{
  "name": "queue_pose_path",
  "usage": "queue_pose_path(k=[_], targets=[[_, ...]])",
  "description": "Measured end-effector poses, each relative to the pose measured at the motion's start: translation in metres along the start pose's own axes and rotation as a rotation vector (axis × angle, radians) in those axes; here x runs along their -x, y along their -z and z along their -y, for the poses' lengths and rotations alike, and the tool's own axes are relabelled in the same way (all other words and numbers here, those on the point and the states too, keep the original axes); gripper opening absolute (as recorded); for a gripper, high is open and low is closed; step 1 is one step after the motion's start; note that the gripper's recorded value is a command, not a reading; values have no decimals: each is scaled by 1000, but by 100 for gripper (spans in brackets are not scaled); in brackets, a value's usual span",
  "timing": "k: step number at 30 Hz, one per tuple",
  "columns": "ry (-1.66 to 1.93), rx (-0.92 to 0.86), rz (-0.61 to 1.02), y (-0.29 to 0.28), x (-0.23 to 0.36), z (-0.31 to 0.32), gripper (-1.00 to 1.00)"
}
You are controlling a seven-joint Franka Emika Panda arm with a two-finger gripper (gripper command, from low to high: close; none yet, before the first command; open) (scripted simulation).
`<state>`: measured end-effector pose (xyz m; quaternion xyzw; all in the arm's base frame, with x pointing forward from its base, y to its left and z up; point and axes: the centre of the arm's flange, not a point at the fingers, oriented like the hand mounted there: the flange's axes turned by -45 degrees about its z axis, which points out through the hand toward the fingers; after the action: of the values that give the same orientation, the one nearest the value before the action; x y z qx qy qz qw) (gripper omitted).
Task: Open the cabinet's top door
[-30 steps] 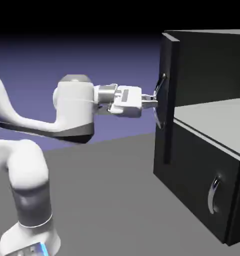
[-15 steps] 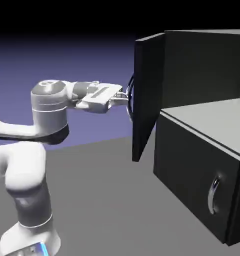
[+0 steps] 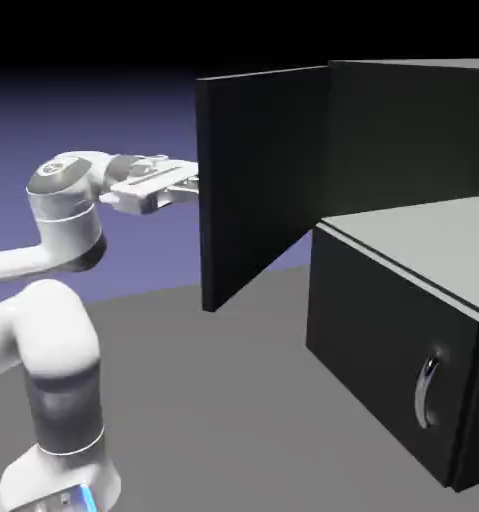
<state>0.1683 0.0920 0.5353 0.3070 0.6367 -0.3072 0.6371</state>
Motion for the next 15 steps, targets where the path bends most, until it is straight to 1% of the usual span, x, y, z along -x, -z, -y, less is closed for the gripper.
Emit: queue_pose_path(k=[6, 15], targets=[[0, -119, 0, 52, 0, -21, -100], [0, -334, -1, 138, 0, -73, -100]])
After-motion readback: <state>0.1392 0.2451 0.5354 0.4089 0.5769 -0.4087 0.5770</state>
